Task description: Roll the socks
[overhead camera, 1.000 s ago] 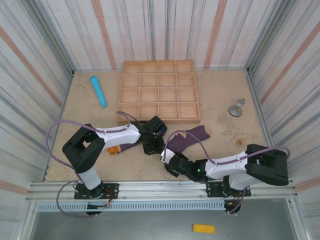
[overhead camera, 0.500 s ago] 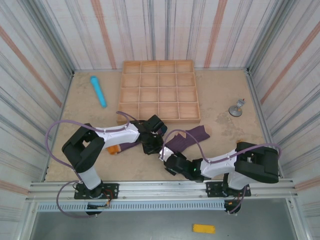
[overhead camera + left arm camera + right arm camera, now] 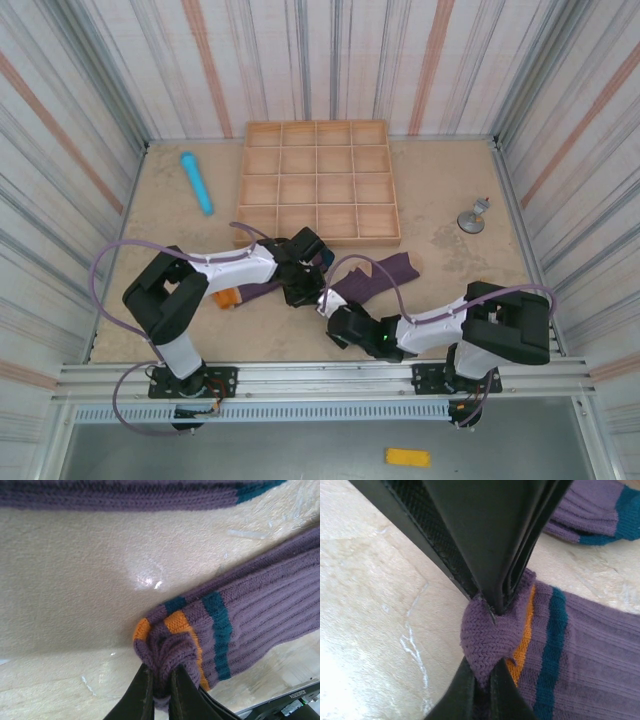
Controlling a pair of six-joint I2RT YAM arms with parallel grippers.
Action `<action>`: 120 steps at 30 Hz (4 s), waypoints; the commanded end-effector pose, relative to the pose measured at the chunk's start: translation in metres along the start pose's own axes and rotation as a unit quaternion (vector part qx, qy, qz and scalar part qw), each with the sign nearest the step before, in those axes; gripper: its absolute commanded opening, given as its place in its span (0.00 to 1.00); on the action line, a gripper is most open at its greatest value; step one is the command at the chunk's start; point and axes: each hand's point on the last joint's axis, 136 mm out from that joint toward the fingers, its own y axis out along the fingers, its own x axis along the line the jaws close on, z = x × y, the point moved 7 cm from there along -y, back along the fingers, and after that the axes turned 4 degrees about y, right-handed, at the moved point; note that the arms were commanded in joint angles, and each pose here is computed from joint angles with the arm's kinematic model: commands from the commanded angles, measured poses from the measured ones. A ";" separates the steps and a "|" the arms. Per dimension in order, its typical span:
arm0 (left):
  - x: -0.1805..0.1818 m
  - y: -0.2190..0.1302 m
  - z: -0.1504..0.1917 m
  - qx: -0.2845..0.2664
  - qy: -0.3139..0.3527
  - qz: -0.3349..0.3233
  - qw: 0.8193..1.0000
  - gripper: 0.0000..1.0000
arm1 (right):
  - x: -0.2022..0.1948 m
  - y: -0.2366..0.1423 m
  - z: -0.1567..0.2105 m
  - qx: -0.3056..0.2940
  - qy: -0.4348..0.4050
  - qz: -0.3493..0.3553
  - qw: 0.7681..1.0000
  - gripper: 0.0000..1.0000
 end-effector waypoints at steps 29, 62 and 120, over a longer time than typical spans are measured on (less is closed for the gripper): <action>0.008 -0.029 0.029 -0.142 0.075 0.096 0.982 0.44 | -0.045 -0.011 0.071 0.260 0.456 -0.112 0.844 0.00; 0.001 0.020 0.007 -0.056 0.018 -0.016 0.998 0.17 | -0.038 -0.014 0.047 0.241 0.376 -0.088 0.890 0.00; 0.033 -0.017 0.076 -0.271 -0.070 -0.019 0.960 0.00 | -0.091 -0.017 -0.032 0.111 0.318 -0.097 0.937 0.86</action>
